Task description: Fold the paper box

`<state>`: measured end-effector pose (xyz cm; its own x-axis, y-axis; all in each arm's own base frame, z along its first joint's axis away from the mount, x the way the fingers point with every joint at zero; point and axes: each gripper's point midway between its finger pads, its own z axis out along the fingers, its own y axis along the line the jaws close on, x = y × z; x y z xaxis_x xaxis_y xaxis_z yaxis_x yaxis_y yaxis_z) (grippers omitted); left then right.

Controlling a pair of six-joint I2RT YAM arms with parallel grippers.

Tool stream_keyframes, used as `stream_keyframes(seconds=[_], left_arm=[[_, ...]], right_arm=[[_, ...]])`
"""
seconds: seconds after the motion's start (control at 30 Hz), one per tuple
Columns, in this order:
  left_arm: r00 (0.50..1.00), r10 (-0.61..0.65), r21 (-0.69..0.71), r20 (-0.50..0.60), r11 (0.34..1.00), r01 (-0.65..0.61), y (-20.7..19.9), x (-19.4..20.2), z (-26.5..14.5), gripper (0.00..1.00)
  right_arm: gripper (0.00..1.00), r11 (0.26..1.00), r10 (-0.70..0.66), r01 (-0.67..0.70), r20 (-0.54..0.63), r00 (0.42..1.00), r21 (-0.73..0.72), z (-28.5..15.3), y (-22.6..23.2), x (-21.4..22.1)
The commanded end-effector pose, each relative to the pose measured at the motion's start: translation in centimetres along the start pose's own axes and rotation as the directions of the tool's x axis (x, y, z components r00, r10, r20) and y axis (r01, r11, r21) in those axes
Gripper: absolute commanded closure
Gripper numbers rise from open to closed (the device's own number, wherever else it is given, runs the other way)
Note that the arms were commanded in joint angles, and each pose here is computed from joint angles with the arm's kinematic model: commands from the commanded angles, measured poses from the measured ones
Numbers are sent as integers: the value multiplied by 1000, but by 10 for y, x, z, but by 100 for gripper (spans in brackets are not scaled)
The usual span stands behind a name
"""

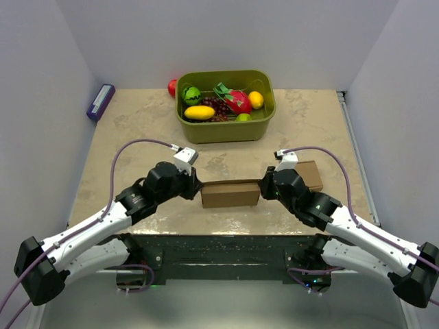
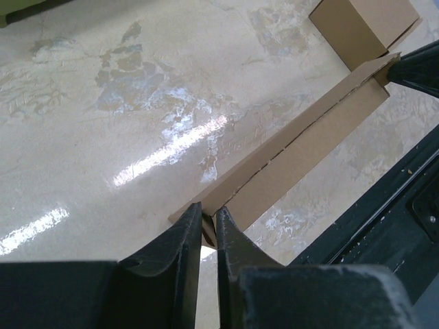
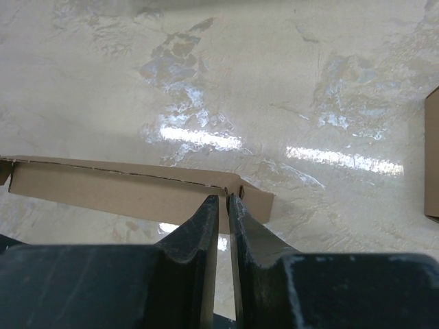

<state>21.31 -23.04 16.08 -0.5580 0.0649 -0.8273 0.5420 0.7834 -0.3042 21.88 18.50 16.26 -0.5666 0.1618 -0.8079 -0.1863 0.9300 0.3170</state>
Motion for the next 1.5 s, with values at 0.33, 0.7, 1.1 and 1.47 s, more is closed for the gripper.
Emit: stream_keyframes(seconds=[0.33,0.7,1.1,1.47], left_arm=[[996,91,-27,9,995,-91,-24,0,7,100],[996,86,-105,-10,991,-87,-43,11,18,100],[995,101,-127,4,987,-100,-48,12,19,100],[996,87,-116,8,990,-85,-59,-3,20,100]], right_arm=[[100,1000,11,-11,25,1000,-9,1,7,0],[100,1000,25,-25,6,1000,-6,-1,3,16],[100,996,38,-33,-49,998,83,-9,-19,40],[100,990,36,-24,-80,996,138,-17,-26,41]])
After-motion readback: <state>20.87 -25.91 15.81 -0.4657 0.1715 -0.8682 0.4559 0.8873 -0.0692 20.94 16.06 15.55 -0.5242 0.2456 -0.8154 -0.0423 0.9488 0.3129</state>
